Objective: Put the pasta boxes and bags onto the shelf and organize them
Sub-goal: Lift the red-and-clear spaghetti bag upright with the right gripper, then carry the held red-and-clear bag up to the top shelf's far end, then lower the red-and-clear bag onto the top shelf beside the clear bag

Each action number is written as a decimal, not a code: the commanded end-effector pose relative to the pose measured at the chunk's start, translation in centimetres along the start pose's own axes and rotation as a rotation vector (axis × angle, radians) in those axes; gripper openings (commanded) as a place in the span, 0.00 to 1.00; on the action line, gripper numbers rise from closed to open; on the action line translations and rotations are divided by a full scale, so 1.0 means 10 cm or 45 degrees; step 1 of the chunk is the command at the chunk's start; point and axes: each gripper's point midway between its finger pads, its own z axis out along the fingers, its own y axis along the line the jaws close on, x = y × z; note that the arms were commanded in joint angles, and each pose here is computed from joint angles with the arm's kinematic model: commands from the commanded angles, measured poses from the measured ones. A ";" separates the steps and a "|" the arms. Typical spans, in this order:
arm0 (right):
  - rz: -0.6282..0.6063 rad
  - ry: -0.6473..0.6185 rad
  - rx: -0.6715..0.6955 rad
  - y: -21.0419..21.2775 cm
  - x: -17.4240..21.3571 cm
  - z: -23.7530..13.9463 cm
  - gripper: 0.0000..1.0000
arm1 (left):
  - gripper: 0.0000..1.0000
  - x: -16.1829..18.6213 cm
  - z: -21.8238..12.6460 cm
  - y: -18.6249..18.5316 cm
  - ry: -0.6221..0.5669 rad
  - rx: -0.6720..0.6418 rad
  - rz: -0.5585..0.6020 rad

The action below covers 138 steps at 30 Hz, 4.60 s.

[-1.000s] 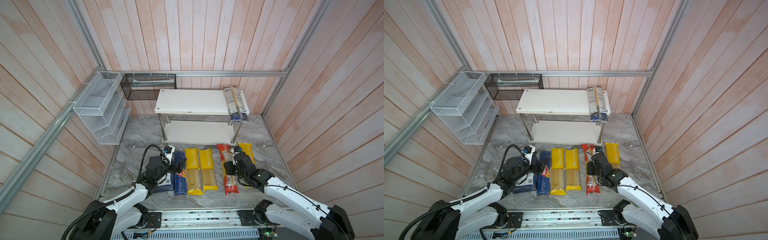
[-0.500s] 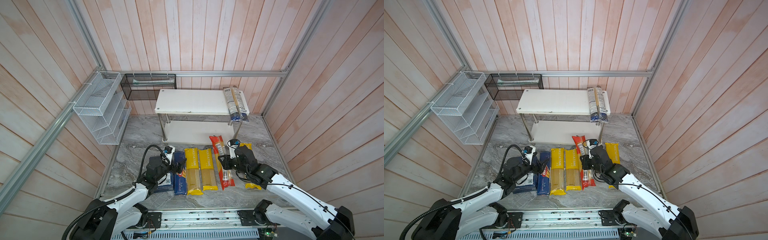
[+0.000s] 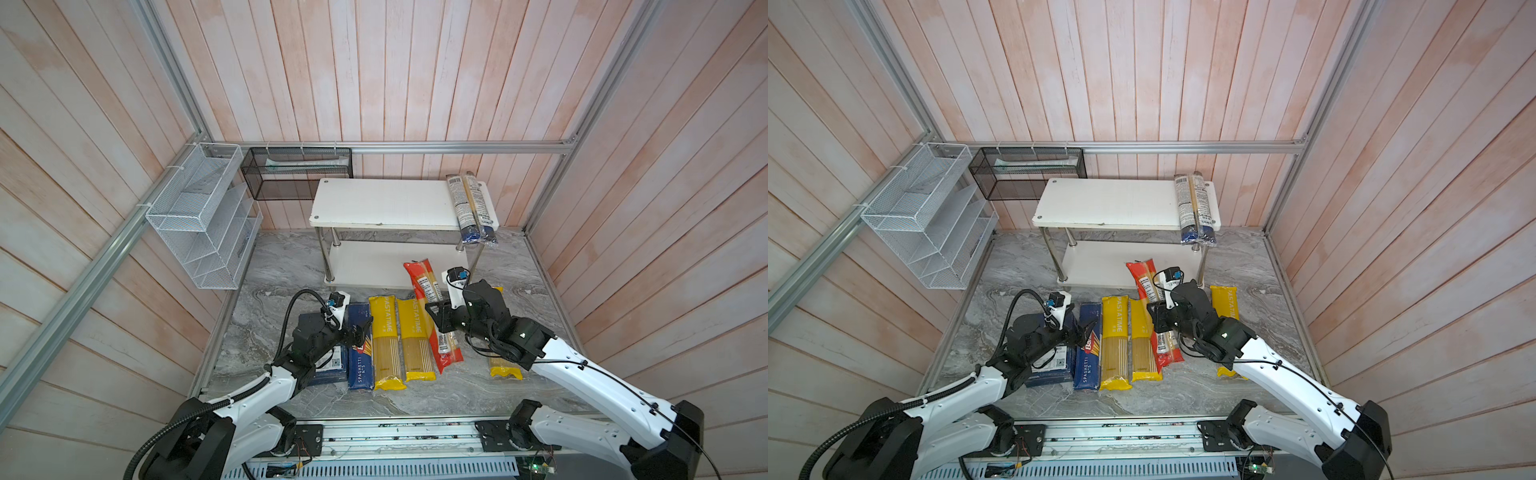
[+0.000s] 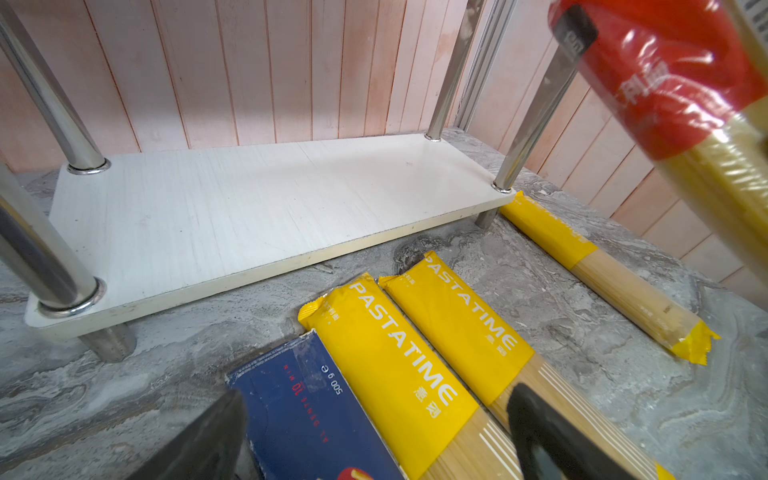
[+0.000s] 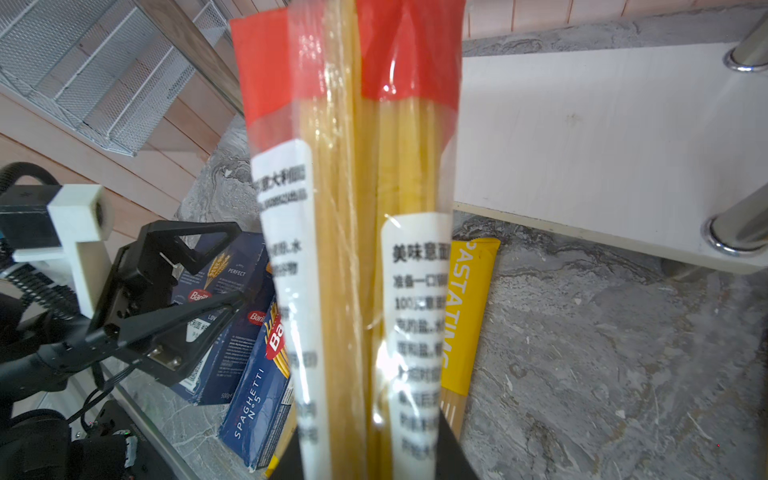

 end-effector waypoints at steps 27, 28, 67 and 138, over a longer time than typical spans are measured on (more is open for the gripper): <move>-0.096 -0.337 -0.116 0.65 -1.26 -0.51 0.13 | 1.00 -0.11 0.01 -0.02 -0.035 0.000 0.017; -0.098 -0.337 -0.104 0.65 -1.29 -0.51 0.13 | 1.00 -0.10 0.01 -0.02 -0.032 0.001 0.016; -0.111 -0.465 -0.072 0.34 -2.44 -0.59 0.11 | 1.00 -0.13 -0.01 -0.03 -0.041 0.008 0.017; 0.108 -0.621 -0.070 -0.24 -3.38 -0.04 0.26 | 1.00 -0.16 -0.05 -0.03 -0.058 0.000 0.029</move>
